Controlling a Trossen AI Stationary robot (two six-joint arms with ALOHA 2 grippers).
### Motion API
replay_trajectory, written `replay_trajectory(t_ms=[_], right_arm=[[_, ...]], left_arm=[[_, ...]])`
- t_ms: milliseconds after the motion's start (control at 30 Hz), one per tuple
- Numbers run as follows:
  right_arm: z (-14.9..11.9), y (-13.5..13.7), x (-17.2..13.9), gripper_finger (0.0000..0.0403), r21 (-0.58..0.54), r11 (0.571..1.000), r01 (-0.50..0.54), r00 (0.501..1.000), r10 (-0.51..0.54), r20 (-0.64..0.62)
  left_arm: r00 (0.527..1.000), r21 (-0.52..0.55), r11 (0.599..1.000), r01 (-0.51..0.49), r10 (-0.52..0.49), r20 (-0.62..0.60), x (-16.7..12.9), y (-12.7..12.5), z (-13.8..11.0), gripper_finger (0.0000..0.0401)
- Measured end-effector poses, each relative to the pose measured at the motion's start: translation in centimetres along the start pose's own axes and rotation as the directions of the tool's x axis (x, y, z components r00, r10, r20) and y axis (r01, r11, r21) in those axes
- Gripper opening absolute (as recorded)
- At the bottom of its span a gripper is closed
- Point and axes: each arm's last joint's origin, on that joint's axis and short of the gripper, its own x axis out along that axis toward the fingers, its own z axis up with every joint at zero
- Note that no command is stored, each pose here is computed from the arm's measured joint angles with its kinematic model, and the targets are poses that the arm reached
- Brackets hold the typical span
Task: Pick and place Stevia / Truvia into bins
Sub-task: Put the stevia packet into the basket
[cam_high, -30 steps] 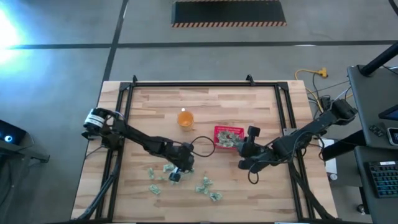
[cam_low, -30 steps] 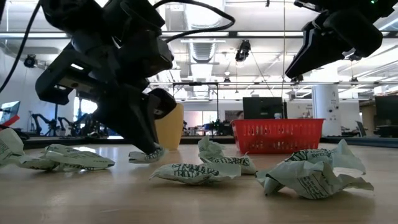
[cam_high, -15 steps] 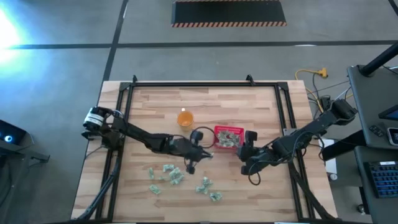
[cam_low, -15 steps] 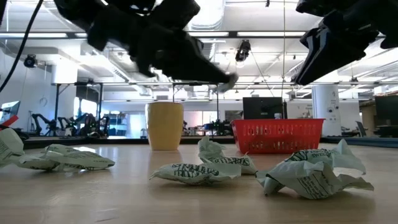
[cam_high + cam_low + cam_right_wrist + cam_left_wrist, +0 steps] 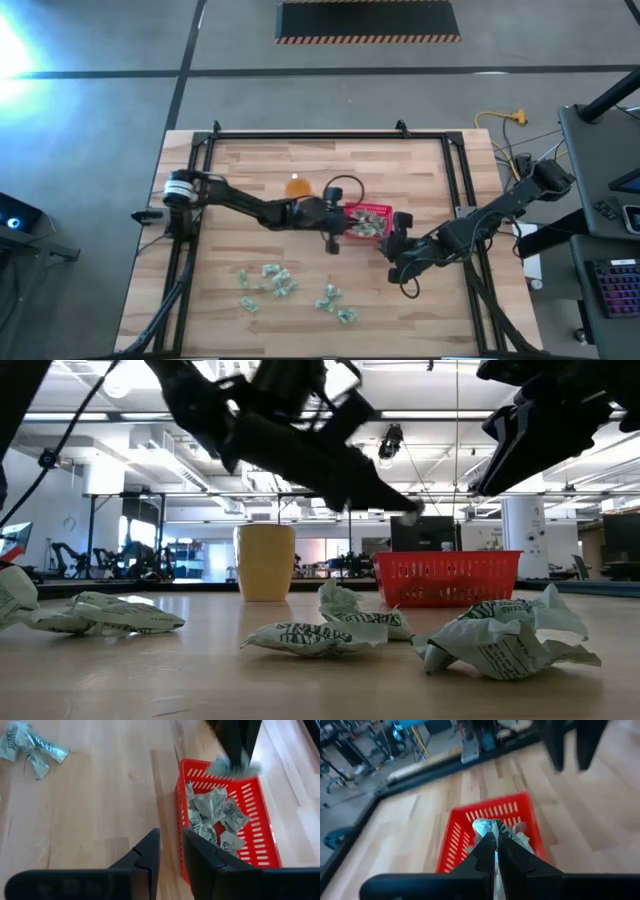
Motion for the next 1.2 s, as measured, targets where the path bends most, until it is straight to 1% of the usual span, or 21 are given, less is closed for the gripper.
replay_trajectory(t_ms=[100,200,267,400,500,600,667,733,833,867,967,1067,1133,1200], right_arm=[[0.0,0.1,0.0,0.0068,-0.002,1.000,-0.004,1.000,0.004,0.000],[-0.1,0.1,0.0,0.0071,-0.002,1.000,-0.028,1.000,0.028,-0.011],[-0.1,0.2,0.0,0.0073,-0.002,0.999,-0.038,0.999,0.038,-0.016],[-0.1,0.2,0.0,0.0071,-0.002,0.999,-0.042,0.999,0.042,-0.016],[0.0,0.2,0.0,0.0068,0.002,0.999,-0.044,0.999,0.045,-0.012],[0.1,0.4,0.1,0.0071,0.018,0.998,-0.063,0.998,0.062,0.013],[0.1,0.5,0.2,0.0075,0.025,0.996,-0.089,0.996,0.088,0.032],[0.2,0.8,0.4,0.0079,0.012,0.990,-0.139,0.989,0.138,0.056],[0.5,1.5,0.8,0.0086,-0.029,0.973,-0.229,0.965,0.231,0.123],[0.6,1.7,1.1,0.0087,-0.051,0.964,-0.261,0.953,0.266,0.145],[0.8,2.8,1.9,0.0091,-0.127,0.922,-0.367,0.899,0.386,0.207],[0.9,3.9,3.1,0.0090,-0.190,0.875,-0.444,0.846,0.480,0.232],[0.7,4.4,3.8,0.0089,-0.211,0.854,-0.476,0.828,0.516,0.221],[0.7,5.0,4.6,0.0087,-0.214,0.843,-0.494,0.819,0.534,0.212]], left_arm=[[1.000,0.000,1.000,-0.002,0.002,-0.014,1.5,0.0,-0.2,0.0000],[0.999,0.001,1.000,0.001,-0.001,-0.043,2.2,0.2,-0.4,0.0000],[0.997,0.005,1.000,0.001,-0.001,-0.075,2.3,0.3,-0.5,0.0000],[0.996,0.005,1.000,-0.003,0.003,-0.085,2.3,0.6,-0.3,0.0006],[0.997,0.011,1.000,-0.004,0.005,-0.078,2.2,0.6,0.0,0.0031],[0.997,0.011,1.000,-0.003,0.004,-0.080,2.2,0.6,0.0,0.0067],[0.996,0.012,1.000,0.001,0.001,-0.091,2.1,0.6,-0.1,0.0094],[0.994,0.010,1.000,0.007,-0.006,-0.108,1.8,0.7,0.1,0.0117],[0.988,0.014,0.999,0.029,-0.027,-0.153,0.8,0.7,0.8,0.0142],[0.981,0.016,0.999,0.046,-0.042,-0.190,0.1,0.7,1.0,0.0148],[0.964,-0.006,0.997,0.077,-0.076,-0.256,-1.4,0.5,1.8,0.0156],[0.938,-0.041,0.993,0.107,-0.115,-0.326,-3.3,0.1,2.4,0.0157],[0.922,-0.058,0.990,0.129,-0.142,-0.361,-4.4,-0.4,2.6,0.0157],[0.899,-0.073,0.986,0.151,-0.167,-0.404,-5.4,-1.1,2.6,0.0157]])
